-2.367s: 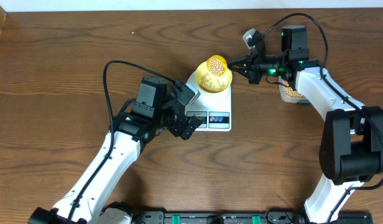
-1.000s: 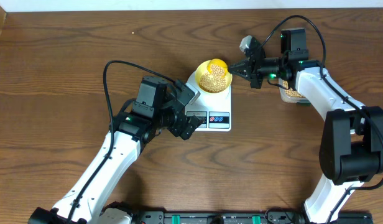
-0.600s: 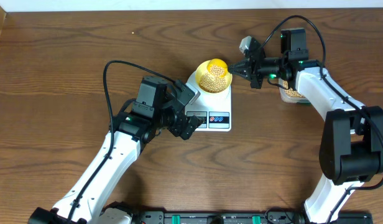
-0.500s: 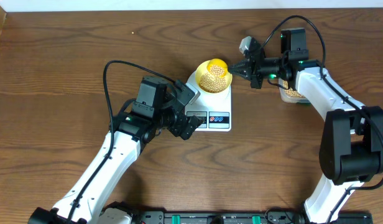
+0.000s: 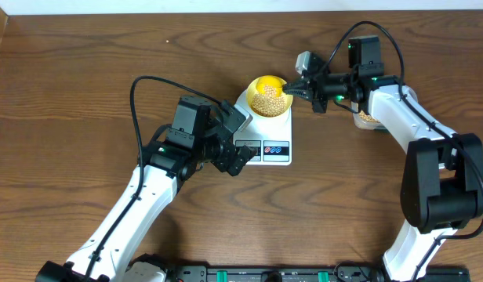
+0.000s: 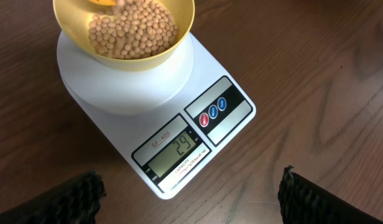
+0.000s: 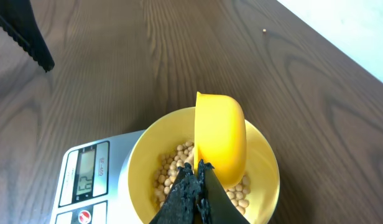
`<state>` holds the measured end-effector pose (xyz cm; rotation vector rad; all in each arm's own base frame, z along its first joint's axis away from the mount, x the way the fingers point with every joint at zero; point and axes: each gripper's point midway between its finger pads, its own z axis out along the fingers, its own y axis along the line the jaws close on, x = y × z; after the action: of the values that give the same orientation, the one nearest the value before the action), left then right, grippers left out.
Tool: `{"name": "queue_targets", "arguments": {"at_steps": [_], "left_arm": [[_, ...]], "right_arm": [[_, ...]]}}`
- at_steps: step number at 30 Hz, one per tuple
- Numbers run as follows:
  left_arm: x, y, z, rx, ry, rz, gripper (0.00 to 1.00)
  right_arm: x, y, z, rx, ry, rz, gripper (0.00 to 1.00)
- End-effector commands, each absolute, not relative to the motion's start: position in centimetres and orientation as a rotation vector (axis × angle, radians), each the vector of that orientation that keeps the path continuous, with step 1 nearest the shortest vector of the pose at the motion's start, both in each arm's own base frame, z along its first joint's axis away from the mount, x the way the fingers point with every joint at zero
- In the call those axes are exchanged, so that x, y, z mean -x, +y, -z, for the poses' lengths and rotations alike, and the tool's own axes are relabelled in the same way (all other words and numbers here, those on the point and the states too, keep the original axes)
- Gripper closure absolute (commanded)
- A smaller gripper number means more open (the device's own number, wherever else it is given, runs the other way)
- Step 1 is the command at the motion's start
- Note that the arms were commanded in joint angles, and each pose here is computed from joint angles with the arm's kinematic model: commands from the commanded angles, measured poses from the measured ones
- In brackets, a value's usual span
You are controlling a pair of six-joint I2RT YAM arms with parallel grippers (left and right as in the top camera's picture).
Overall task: Scoop item into bowl and weigh 50g on scale
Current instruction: 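Tilt the scoop to pour soybeans into the yellow bowl, right gripper, then move the empty scoop right back over the soybean tub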
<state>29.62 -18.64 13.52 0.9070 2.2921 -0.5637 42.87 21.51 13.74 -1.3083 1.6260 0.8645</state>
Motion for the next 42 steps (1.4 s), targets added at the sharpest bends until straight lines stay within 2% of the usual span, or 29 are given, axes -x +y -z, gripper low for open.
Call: {"name": "queue_targets", "arguments": {"at_steps": [1, 22, 28, 34, 42], "left_arm": [[-29.3, -18.7, -13.0, -0.927, 2.298, 0.578, 0.08], [-29.3, -18.6, -13.0, -0.927, 2.299, 0.578, 0.08], [-29.3, -18.6, -13.0, -0.927, 2.299, 0.578, 0.08], [-29.3, -18.7, -13.0, -0.927, 2.298, 0.578, 0.08], [-29.3, -18.6, -13.0, -0.927, 2.299, 0.578, 0.08]], "right_arm": [[-42.5, 22.0, -13.3, 1.353, 1.579, -0.860, 0.99], [-42.7, 22.0, -13.4, 1.439, 1.465, -0.774, 0.99], [-43.0, 22.2, -14.0, 1.255, 1.645, -0.934, 0.99], [-44.4, 21.8, -15.7, 0.948, 1.826, -1.138, 0.99], [-47.1, 19.4, -20.7, 0.731, 1.749, -1.278, 0.99]]}}
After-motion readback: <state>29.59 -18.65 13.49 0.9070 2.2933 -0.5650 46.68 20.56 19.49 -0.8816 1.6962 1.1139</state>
